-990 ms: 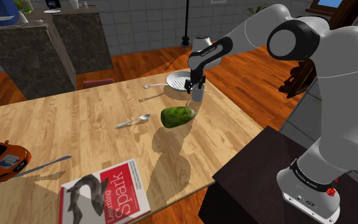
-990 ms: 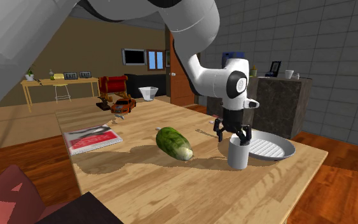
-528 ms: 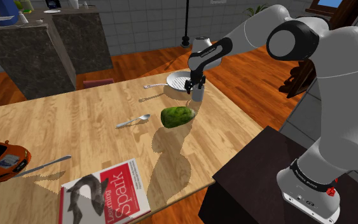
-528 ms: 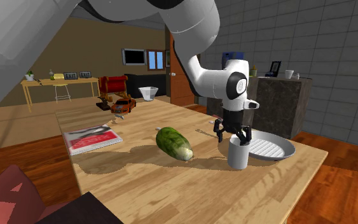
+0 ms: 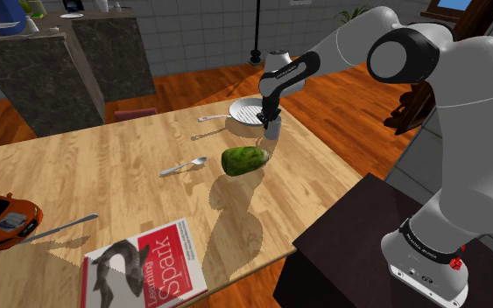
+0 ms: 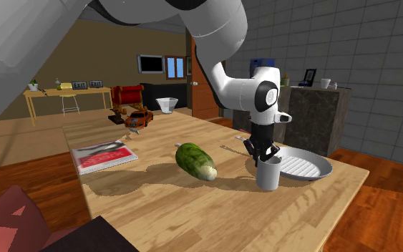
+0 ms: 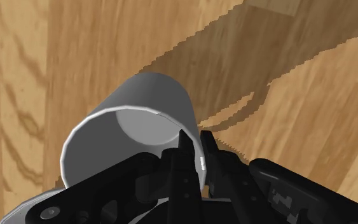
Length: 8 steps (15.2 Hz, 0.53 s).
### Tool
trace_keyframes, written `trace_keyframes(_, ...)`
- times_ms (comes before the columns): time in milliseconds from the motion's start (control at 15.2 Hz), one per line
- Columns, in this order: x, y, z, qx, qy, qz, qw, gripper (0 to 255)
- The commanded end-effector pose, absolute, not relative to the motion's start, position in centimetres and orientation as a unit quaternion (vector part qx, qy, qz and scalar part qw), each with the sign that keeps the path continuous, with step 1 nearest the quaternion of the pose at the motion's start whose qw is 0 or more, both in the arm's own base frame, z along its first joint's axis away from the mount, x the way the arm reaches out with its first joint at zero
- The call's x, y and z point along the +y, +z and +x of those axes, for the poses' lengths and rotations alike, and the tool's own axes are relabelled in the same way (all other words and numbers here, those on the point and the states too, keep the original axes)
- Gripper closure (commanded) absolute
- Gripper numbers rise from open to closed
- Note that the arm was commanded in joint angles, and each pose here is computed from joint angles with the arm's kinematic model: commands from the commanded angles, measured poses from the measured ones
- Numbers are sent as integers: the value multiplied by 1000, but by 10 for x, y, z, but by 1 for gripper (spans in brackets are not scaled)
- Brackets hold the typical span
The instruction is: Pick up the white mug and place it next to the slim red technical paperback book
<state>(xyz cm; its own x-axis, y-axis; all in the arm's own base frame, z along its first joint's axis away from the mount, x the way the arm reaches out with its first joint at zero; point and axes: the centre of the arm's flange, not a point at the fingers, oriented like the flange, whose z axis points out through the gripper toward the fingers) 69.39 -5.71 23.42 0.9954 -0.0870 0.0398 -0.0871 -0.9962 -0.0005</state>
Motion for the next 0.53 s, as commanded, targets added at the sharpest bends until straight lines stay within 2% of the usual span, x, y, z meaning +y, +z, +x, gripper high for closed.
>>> trace_keyframes(0,-57,234,694,-44,20,999,1,255)
trace_keyframes(462,-57,266,694,-44,20,999,1,255)
